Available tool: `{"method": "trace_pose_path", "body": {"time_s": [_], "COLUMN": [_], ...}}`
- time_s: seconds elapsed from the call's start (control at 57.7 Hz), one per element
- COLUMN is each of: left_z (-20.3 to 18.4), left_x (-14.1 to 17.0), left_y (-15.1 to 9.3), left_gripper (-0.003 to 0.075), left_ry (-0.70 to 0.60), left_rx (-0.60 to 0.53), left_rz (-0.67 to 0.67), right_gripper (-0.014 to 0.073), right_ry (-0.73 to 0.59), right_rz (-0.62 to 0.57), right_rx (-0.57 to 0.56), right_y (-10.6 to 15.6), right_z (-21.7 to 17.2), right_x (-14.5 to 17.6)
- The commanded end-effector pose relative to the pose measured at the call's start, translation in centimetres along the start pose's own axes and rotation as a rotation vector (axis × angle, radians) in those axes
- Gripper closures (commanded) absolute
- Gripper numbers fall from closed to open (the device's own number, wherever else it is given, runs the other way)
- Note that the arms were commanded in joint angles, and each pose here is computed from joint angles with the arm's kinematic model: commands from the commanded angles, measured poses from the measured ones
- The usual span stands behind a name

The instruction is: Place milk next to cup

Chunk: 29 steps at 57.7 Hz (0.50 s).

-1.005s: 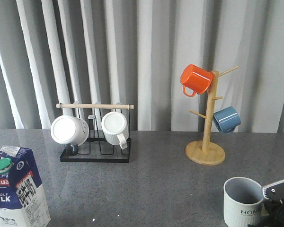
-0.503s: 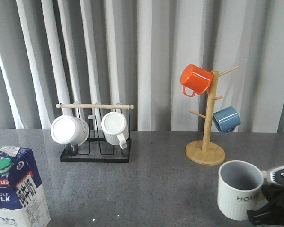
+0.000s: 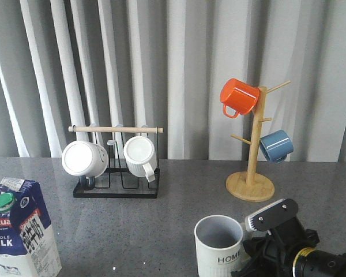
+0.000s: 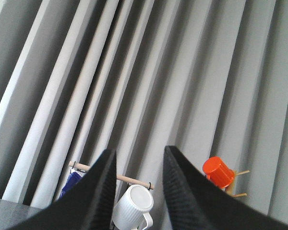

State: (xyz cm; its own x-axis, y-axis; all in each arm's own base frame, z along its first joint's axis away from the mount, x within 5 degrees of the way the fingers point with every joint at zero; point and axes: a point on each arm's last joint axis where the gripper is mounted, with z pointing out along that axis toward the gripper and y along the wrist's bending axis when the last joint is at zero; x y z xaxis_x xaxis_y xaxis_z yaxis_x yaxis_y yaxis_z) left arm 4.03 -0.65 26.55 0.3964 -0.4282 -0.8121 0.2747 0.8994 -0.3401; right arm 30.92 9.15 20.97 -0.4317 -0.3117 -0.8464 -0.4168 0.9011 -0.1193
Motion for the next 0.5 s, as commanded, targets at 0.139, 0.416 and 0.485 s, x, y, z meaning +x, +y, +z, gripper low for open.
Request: {"method": "trace_pose_path", "body": {"time_s": [0.139, 0.416, 0.485], "left_z": [0.05, 0.05, 0.05], "left_x": [-1.68, -1.68, -1.68], "left_y": [-0.82, -0.82, -0.82], "left_gripper": [0.0473, 0.0473, 0.0473], "left_ry": [-0.090, -0.090, -0.090], "left_rx": [0.051, 0.051, 0.051], "left_rz": [-0.017, -0.017, -0.017], "right_gripper": [0.0596, 0.0526, 0.0500], "right_ry": [-0.123, -0.080, -0.065], "right_rz": [0.017, 0.018, 0.019], "right_rx": [-0.015, -0.002, 0.002], "right_y": [0.00, -0.13, -0.17], "right_z": [-0.26, -0.22, -0.21], "right_x": [-2.07, -1.65, -1.51]}}
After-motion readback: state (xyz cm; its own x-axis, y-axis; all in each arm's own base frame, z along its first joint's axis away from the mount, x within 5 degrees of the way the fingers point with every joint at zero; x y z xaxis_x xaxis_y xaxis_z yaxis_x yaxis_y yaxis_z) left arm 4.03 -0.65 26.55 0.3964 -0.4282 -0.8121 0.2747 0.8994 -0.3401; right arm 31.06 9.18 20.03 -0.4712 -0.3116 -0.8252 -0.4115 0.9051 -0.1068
